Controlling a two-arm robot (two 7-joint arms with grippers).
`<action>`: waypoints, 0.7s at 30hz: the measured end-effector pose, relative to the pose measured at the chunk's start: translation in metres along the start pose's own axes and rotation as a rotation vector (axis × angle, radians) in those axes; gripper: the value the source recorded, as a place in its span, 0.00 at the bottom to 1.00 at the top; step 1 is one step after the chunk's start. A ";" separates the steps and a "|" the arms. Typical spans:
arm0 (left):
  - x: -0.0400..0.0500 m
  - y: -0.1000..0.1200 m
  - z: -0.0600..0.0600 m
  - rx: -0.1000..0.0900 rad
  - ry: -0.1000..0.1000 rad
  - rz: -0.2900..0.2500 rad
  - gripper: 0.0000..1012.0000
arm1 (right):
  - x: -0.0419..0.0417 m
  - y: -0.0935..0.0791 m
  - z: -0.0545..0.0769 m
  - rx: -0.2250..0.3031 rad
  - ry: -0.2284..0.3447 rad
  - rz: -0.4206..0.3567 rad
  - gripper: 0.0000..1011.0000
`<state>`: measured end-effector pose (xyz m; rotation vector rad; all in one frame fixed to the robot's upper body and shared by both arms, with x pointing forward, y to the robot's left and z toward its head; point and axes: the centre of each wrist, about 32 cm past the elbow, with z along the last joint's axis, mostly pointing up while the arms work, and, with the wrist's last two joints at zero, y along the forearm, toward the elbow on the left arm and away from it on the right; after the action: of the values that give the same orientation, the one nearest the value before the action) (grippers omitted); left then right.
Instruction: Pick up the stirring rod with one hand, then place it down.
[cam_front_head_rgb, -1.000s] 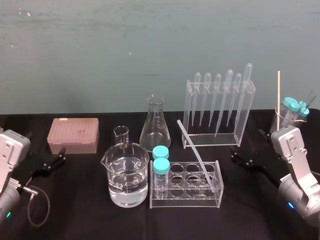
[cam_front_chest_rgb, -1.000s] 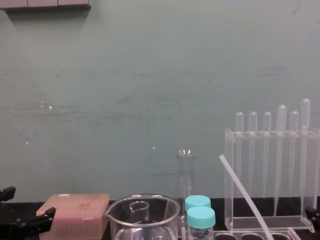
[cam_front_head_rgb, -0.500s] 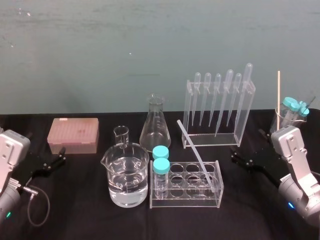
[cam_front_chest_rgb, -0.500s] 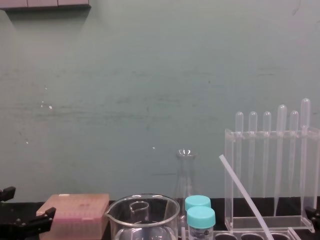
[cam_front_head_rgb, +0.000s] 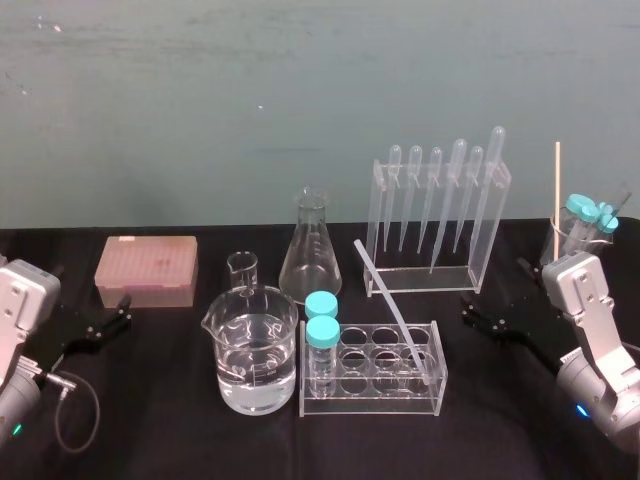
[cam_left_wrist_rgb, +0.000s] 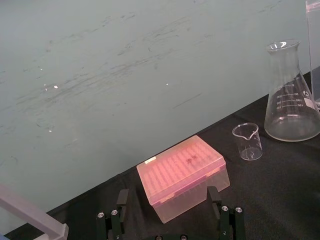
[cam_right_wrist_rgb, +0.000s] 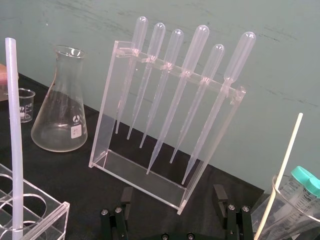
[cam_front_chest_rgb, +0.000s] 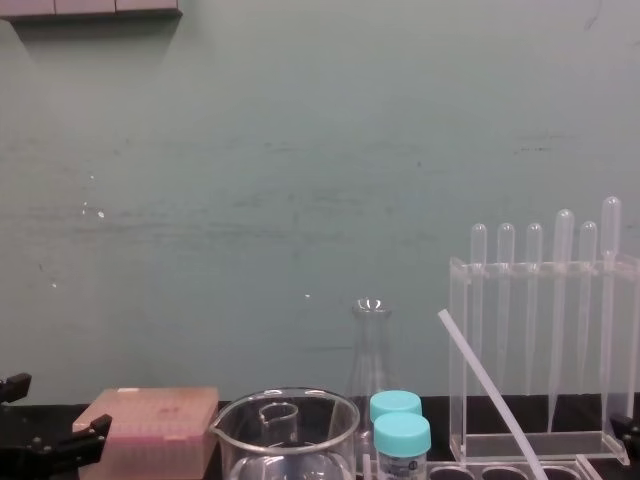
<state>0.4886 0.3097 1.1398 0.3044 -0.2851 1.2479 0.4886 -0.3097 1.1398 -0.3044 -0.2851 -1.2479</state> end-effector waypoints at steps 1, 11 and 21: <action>0.0000 0.000 0.000 0.000 0.000 0.000 0.99 | 0.0000 0.000 0.000 0.000 0.000 0.000 0.99; 0.0000 0.000 0.000 0.000 0.000 0.000 0.99 | 0.0000 0.000 0.000 0.000 0.000 0.000 0.99; 0.0000 0.000 0.000 0.000 0.000 0.000 0.99 | 0.0000 0.000 0.000 0.000 0.000 0.000 0.99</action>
<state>0.4886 0.3097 1.1398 0.3045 -0.2851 1.2479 0.4886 -0.3097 1.1398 -0.3045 -0.2851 -1.2480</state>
